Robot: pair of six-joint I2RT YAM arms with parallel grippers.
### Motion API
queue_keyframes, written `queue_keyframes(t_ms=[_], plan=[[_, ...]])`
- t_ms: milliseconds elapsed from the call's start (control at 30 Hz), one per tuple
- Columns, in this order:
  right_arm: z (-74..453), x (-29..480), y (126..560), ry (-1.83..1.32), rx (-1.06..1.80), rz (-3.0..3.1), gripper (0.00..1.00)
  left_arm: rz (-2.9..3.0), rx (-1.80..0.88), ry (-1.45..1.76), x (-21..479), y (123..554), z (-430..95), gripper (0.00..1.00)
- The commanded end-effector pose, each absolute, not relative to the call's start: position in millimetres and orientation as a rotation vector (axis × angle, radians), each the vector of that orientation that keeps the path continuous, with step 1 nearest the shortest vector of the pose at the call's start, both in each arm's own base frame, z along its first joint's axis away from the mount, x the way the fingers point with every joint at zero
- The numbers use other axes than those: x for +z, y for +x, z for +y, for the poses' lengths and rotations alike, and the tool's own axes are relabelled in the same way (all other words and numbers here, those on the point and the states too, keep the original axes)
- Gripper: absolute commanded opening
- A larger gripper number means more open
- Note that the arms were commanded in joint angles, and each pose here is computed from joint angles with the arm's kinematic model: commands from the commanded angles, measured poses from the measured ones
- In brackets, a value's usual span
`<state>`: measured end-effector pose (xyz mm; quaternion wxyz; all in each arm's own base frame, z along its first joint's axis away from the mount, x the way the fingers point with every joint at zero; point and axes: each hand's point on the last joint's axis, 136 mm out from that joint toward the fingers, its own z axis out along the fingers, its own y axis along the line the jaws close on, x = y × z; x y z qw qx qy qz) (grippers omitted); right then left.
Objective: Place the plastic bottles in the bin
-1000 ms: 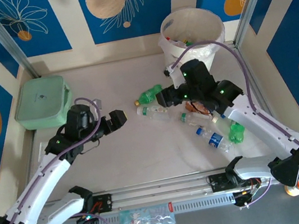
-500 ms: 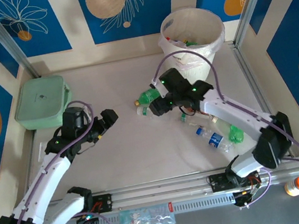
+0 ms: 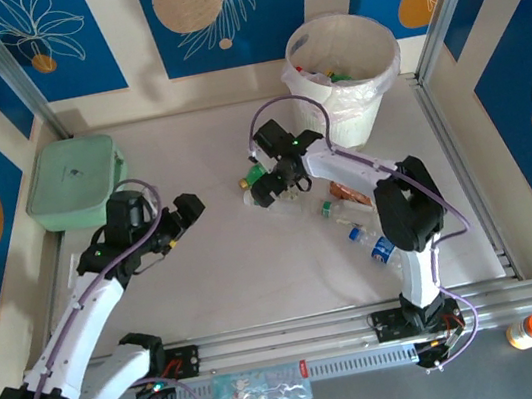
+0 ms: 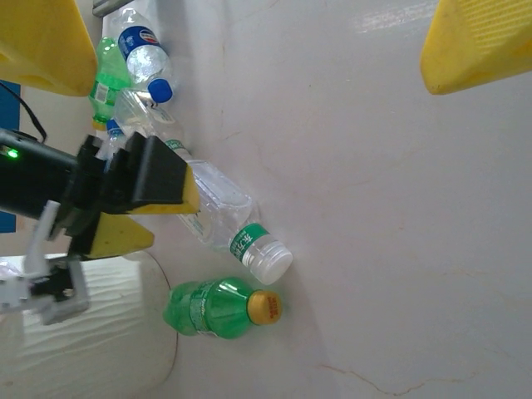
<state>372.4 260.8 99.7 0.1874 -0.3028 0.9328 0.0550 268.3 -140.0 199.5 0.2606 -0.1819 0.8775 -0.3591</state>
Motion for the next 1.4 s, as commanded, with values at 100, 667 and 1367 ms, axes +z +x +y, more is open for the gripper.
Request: queue_keyframes(t_ms=[100,667,1367], plan=[[265,79,359,-0.920,0.223,2.720,0.98,2.372,-1.016,-0.446,205,270,-143,0.99],[266,41,337,-1.039,0.154,2.768,0.77,2.362,-1.072,-0.438,205,276,-150,0.99],[282,77,315,-1.116,0.224,2.608,0.54,2.334,-1.014,-0.398,223,272,-143,0.99]])
